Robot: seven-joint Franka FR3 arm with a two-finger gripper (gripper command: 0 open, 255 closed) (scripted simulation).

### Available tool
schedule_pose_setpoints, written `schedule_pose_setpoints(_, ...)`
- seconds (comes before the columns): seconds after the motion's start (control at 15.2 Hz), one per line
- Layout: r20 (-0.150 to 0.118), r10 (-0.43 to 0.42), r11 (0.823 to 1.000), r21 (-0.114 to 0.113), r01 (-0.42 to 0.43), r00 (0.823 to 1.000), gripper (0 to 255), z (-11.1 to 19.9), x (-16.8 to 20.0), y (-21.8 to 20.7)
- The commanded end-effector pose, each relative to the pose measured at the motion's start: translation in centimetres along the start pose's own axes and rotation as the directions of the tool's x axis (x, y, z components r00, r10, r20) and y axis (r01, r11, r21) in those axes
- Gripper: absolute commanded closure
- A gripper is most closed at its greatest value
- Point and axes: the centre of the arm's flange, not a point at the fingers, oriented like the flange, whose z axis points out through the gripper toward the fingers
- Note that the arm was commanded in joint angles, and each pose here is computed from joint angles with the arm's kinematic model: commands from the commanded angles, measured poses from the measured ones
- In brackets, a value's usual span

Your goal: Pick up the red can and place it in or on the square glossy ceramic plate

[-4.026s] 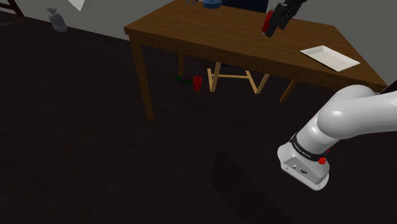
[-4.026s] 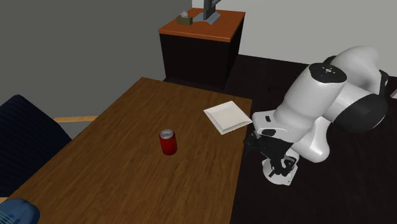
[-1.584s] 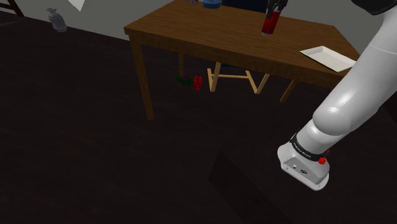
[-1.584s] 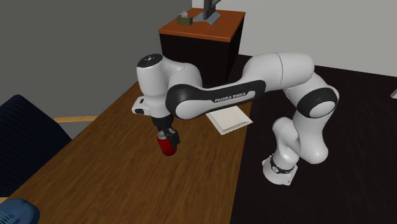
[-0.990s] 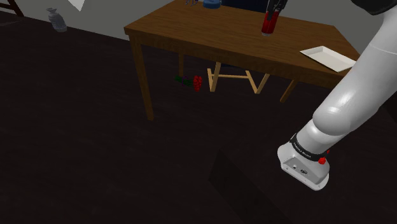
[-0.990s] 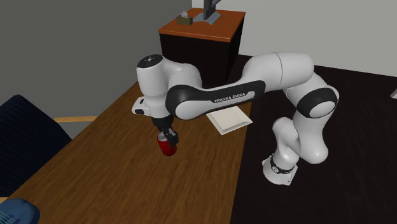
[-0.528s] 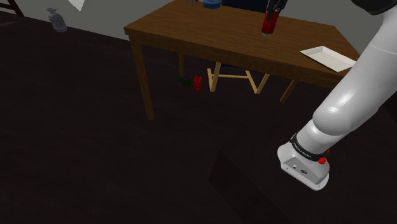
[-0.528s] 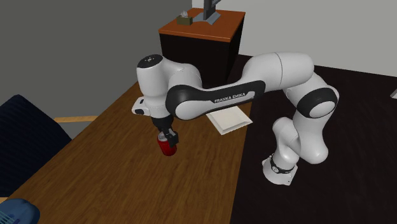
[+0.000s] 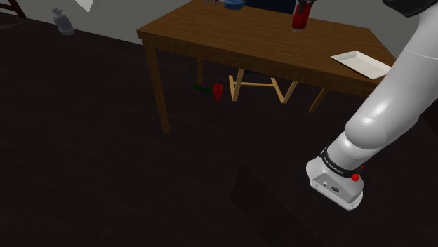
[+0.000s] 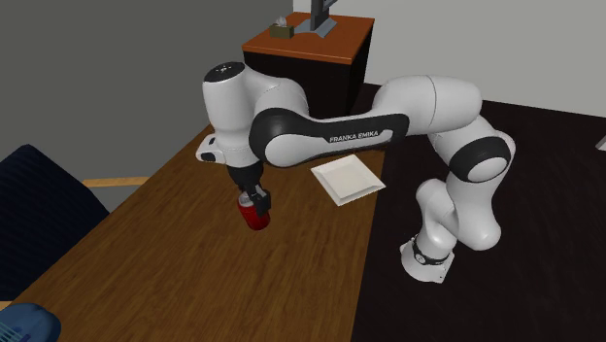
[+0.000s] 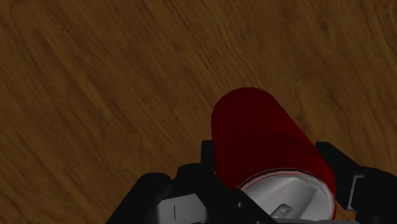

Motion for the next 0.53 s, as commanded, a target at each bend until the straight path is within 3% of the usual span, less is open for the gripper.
schedule_pose_setpoints(0.0,0.000,0.000,1.000,0.000,0.000,1.000,255,-1.0,-0.1,0.1)
schedule_pose_setpoints(0.46,0.000,0.000,1.000,0.000,0.000,1.000,255,-4.7,-0.1,0.1)
